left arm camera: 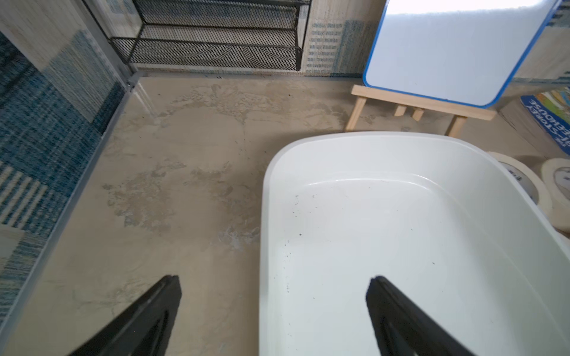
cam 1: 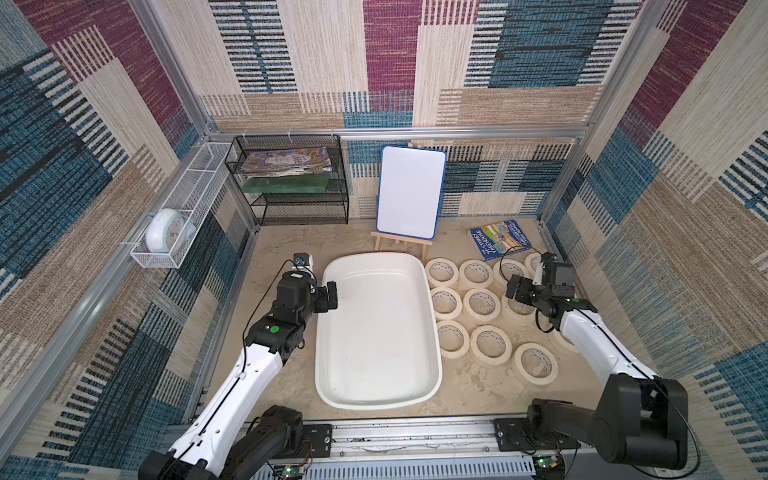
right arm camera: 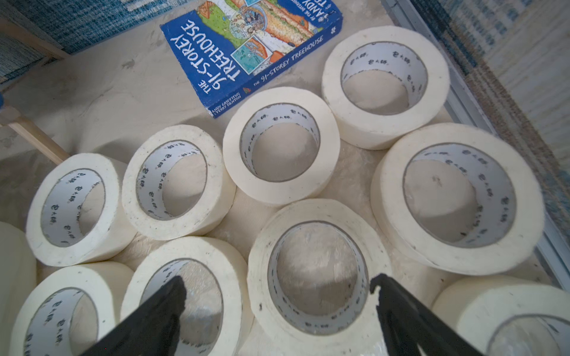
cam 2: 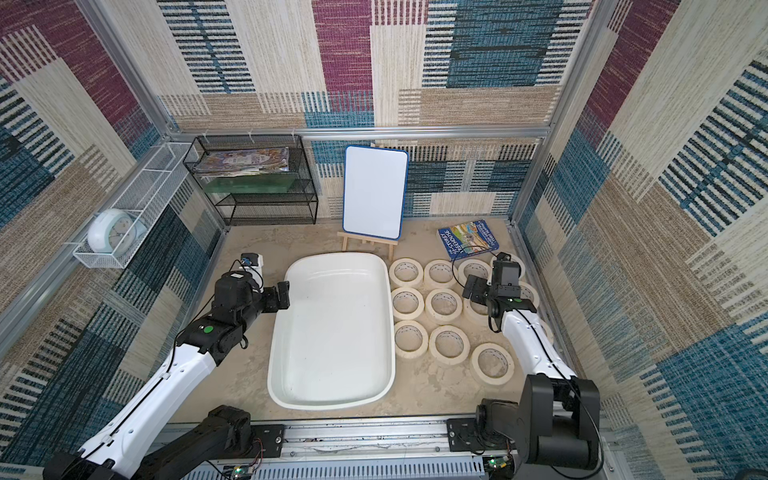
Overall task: Take out the art tape in the storage box
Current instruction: Reset both arms
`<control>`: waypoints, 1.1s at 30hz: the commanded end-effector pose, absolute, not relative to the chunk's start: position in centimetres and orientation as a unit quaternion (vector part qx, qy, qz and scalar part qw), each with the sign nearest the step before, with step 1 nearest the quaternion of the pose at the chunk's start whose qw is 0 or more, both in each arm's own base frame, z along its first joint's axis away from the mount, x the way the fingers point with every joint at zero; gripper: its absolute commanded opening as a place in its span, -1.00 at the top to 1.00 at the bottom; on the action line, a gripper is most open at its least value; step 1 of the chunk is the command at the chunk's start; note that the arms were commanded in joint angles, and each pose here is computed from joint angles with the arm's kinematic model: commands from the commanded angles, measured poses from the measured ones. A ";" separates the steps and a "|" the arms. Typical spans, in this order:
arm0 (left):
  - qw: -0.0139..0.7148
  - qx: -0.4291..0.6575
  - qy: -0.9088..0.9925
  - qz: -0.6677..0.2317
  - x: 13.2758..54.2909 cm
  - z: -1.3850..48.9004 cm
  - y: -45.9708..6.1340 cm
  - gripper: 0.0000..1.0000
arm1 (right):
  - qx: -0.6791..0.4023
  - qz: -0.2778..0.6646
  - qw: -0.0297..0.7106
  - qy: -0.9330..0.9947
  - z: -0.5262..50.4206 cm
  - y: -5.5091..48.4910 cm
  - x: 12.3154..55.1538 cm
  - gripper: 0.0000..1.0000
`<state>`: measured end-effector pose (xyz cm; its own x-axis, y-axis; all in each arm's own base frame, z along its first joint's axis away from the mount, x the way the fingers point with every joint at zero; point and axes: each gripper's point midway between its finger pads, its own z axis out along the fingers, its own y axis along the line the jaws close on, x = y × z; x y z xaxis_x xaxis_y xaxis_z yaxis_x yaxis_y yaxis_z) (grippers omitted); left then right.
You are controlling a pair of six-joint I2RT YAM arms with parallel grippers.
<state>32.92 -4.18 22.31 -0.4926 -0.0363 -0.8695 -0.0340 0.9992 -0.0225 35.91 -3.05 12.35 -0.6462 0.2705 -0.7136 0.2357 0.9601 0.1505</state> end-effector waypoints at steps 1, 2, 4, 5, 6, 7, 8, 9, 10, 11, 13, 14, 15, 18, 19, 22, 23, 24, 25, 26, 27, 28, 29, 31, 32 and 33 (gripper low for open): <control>0.548 -0.037 0.833 0.069 33.1 24.1 -1.4 -0.99 | 0.113 0.000 0.495 0.861 14.4 -3.5 39.2 -0.98; 0.563 -0.039 0.822 0.076 33.1 24.2 -0.9 -0.99 | 0.106 -0.007 0.505 0.857 14.0 -3.5 39.4 -0.98; 0.582 -0.038 0.809 0.074 33.5 23.7 0.0 -0.99 | 0.097 -0.019 0.532 0.841 13.7 -3.6 39.7 -0.98; 0.585 -0.039 0.807 0.068 33.8 22.9 0.5 -0.98 | 0.095 -0.024 0.541 0.835 13.4 -3.8 39.7 -0.98; 0.587 -0.041 0.806 0.065 34.0 22.2 1.0 -0.99 | 0.092 -0.026 0.548 0.831 13.1 -3.8 39.7 -0.98; 0.590 -0.042 0.804 0.060 34.3 21.2 1.3 -0.98 | 0.089 -0.026 0.556 0.826 12.9 -3.8 39.8 -0.98; 0.593 -0.040 0.802 0.051 34.5 20.4 1.5 -0.99 | 0.082 -0.025 0.561 0.823 12.6 -3.6 39.9 -0.98; 0.592 -0.041 0.804 0.045 34.6 19.7 1.8 -0.99 | 0.078 -0.023 0.566 0.820 12.4 -3.5 40.0 -0.98; 0.588 -0.043 0.807 0.040 34.8 18.9 2.1 -0.99 | 0.074 -0.020 0.575 0.815 12.3 -3.3 40.0 -0.98; 0.587 -0.041 0.808 0.035 35.1 18.4 2.3 -0.98 | 0.068 -0.015 0.583 0.810 12.2 -3.1 39.9 -0.98; 0.588 -0.036 0.808 0.027 35.6 17.7 2.4 -0.99 | 0.054 -0.012 0.587 0.808 12.2 -2.7 40.1 -0.98; 0.588 -0.036 0.808 0.021 35.9 17.4 2.6 -0.99 | 0.046 -0.017 0.591 0.805 12.4 -2.7 40.2 -0.98; 0.586 -0.034 0.809 0.017 36.2 16.9 2.6 -0.98 | 0.043 -0.022 0.597 0.800 12.6 -2.7 40.1 -0.98; 0.577 -0.030 0.816 0.014 36.9 15.5 3.0 -0.98 | 0.043 -0.035 0.621 0.782 13.1 -3.1 39.6 -0.98; 0.577 -0.030 0.816 0.013 37.1 15.2 3.2 -0.99 | 0.040 -0.035 0.618 0.784 12.5 -3.0 39.6 -0.98; 0.579 -0.030 0.815 0.001 37.3 15.0 3.4 -0.99 | 0.024 -0.027 0.630 0.776 12.8 -2.4 39.2 -0.98; 0.585 -0.026 0.811 -0.001 37.3 15.1 3.3 -0.99 | 0.023 -0.026 0.636 0.771 13.0 -2.3 39.0 -0.98; 0.586 -0.025 0.810 -0.002 37.4 15.1 3.3 -0.98 | 0.021 -0.025 0.637 0.770 12.9 -2.3 38.7 -0.98; 0.587 -0.024 0.809 -0.004 37.5 15.2 3.3 -0.99 | 0.020 -0.024 0.643 0.766 12.8 -2.2 38.5 -0.98; 0.586 -0.020 0.810 -0.006 37.6 15.2 3.2 -0.99 | 0.016 -0.023 0.646 0.763 12.6 -2.1 38.2 -0.98; 0.588 -0.018 0.809 -0.008 37.7 15.3 3.1 -0.99 | 0.014 -0.021 0.651 0.759 12.7 -1.9 38.1 -0.98; 0.588 -0.014 0.809 -0.014 37.9 15.4 3.0 -0.98 | 0.012 -0.020 0.648 0.761 12.6 -1.9 38.1 -0.98; 0.586 -0.010 0.810 -0.019 38.0 15.4 2.8 -0.98 | 0.012 -0.021 0.647 0.762 12.5 -1.9 38.1 -0.98; 0.587 -0.001 0.808 -0.052 38.1 15.3 1.7 -0.98 | 0.012 -0.020 0.646 0.763 12.4 -1.9 38.1 -0.98; 0.586 0.004 0.808 -0.069 38.0 15.1 1.1 -0.98 | 0.012 -0.020 0.648 0.762 12.5 -1.9 38.1 -0.98; 0.579 0.012 0.811 -0.079 38.1 14.4 0.5 -0.99 | 0.013 -0.020 0.647 0.762 12.5 -1.9 38.1 -0.98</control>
<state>37.77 2.45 14.22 -0.3454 -0.0577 -0.9367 0.0129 0.9977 -0.0662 37.84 -2.13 11.16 -0.2165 0.0024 -0.9763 0.0583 0.9982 -0.0105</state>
